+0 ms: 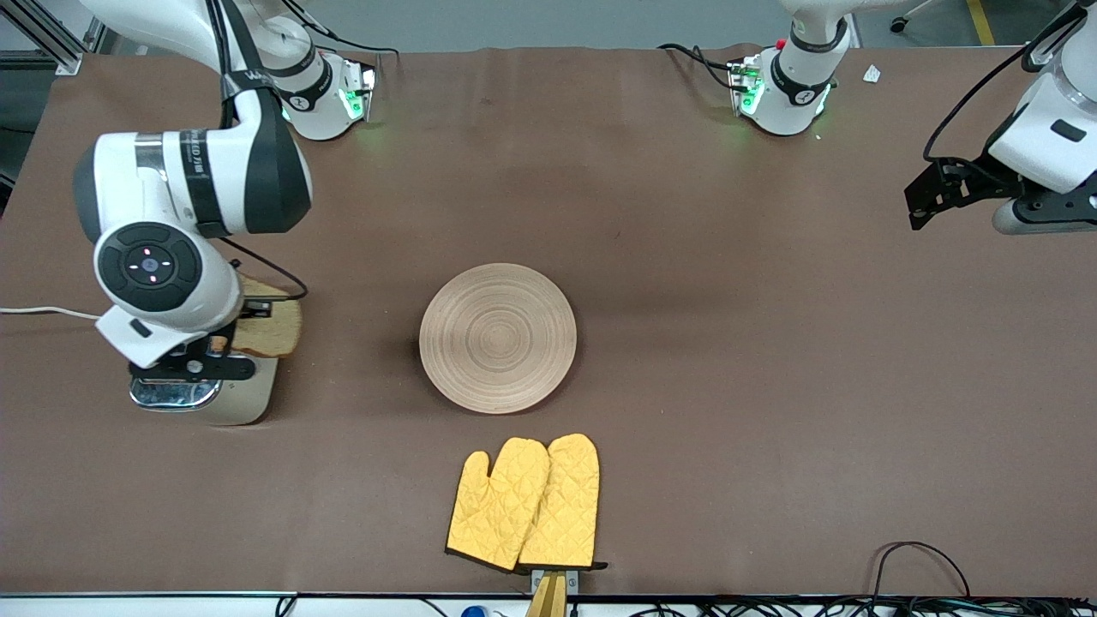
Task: Move plate and put bread in toaster
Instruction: 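Lift the bread with the right gripper and carry it over the toaster, then lower the bread into the toaster slot with the right gripper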
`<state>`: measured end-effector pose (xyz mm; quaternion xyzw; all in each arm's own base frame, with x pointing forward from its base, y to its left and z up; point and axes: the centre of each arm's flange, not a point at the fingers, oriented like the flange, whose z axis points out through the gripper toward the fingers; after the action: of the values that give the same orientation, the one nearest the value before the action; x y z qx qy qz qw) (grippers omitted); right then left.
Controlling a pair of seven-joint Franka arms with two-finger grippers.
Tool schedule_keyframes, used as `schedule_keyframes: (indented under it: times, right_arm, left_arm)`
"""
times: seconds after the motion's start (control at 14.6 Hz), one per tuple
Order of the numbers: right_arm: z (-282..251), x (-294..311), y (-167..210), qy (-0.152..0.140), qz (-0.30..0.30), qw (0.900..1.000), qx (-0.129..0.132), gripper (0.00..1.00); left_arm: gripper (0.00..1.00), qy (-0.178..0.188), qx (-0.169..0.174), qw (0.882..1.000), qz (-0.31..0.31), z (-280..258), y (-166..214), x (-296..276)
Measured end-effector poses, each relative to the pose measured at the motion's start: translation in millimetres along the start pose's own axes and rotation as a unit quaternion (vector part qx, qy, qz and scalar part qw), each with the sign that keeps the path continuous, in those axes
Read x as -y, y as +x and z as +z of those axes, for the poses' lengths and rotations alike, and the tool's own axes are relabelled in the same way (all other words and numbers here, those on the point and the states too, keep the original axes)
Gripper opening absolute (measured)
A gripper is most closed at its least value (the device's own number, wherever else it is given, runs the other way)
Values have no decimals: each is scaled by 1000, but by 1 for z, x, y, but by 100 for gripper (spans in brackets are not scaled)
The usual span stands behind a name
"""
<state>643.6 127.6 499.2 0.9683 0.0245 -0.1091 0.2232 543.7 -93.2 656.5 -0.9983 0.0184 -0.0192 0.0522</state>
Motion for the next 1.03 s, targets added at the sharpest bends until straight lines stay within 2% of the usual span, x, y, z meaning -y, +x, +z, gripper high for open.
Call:
schedule_keyframes:
  times: [0.27,0.41,1.03]
  right_arm:
    - [18,-56,7,-50,-26,998,14,2]
    - [26,-74,9,-64,-25,997,21,2]
    - [79,-72,32,-77,-41,996,23,2]
  left_arm:
    - [100,-12,6,1000,9,-2,-15,2]
    - [100,-14,6,1000,18,-3,-20,8]
    - [100,-13,21,999,22,3,-24,9]
